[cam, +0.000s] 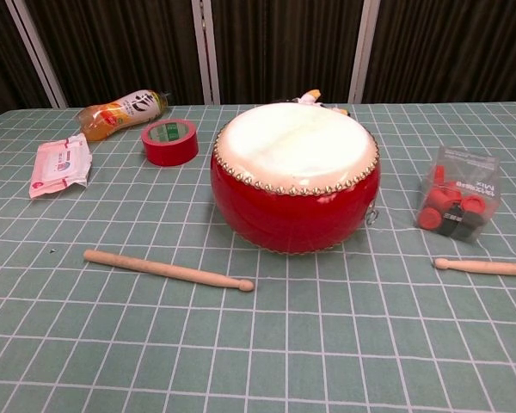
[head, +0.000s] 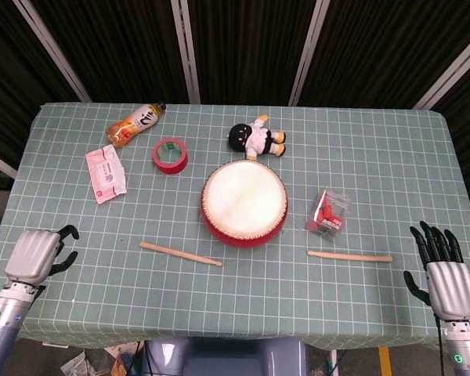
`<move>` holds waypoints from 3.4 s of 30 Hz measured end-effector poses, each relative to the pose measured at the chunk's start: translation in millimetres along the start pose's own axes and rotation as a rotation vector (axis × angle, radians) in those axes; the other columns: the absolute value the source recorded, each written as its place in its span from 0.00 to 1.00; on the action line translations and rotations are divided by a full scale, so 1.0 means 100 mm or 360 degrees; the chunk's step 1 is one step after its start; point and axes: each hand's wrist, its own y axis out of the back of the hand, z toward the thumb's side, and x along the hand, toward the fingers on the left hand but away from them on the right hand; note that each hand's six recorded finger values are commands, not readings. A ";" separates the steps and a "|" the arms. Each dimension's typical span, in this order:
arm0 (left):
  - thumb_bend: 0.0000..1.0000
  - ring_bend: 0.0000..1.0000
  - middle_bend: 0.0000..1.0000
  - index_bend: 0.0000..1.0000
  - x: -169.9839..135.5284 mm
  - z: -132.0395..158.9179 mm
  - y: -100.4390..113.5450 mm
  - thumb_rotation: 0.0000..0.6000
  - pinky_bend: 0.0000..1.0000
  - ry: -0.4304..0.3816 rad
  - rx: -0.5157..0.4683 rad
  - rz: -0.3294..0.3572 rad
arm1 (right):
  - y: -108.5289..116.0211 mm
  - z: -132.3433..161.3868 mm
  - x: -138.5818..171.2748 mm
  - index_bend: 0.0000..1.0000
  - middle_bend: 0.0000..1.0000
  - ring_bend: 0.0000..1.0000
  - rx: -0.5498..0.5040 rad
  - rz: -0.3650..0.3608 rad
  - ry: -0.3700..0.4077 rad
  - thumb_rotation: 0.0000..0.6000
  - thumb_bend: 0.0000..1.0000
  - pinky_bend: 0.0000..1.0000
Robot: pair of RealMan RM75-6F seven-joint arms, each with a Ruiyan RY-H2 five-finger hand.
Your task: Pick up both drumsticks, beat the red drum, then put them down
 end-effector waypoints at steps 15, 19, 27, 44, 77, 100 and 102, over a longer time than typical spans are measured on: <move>0.28 1.00 1.00 0.44 0.61 0.88 -0.37 1.00 1.00 -0.0170 0.0161 -0.0231 | 0.00 -0.01 0.01 0.00 0.00 0.00 -0.0043 0.0018 0.0002 1.00 0.39 0.00; 0.28 1.00 1.00 0.44 0.69 1.09 -0.54 1.00 1.00 -0.0206 0.0207 -0.0286 | 0.01 -0.02 0.01 0.00 0.00 0.00 -0.0051 0.0018 -0.0001 1.00 0.39 0.00; 0.30 1.00 1.00 0.45 0.77 1.25 -0.75 1.00 1.00 -0.0214 0.0295 -0.0344 | 0.01 -0.02 0.01 0.00 0.00 0.00 -0.0069 0.0019 0.0000 1.00 0.39 0.00; 0.31 1.00 1.00 0.45 0.88 1.38 -1.04 1.00 1.00 -0.0192 0.0323 -0.0410 | 0.01 -0.02 0.01 0.00 0.00 0.00 -0.0098 0.0024 -0.0007 1.00 0.39 0.00; 0.55 1.00 1.00 0.76 0.71 1.38 -0.14 1.00 1.00 -0.0213 -0.0097 -0.0132 | -0.02 0.00 0.00 0.03 0.54 0.58 -0.0121 0.0076 -0.0030 1.00 0.39 0.58; 0.55 1.00 1.00 0.76 0.57 1.01 0.53 1.00 1.00 -0.0160 -0.0252 0.0027 | -0.68 0.48 -0.56 0.44 1.00 1.00 0.0141 0.0376 -0.0166 1.00 0.39 1.00; 0.55 1.00 1.00 0.76 0.57 1.01 0.53 1.00 1.00 -0.0160 -0.0254 0.0029 | -0.75 0.51 -0.59 0.45 1.00 1.00 0.0144 0.0373 -0.0182 1.00 0.39 1.00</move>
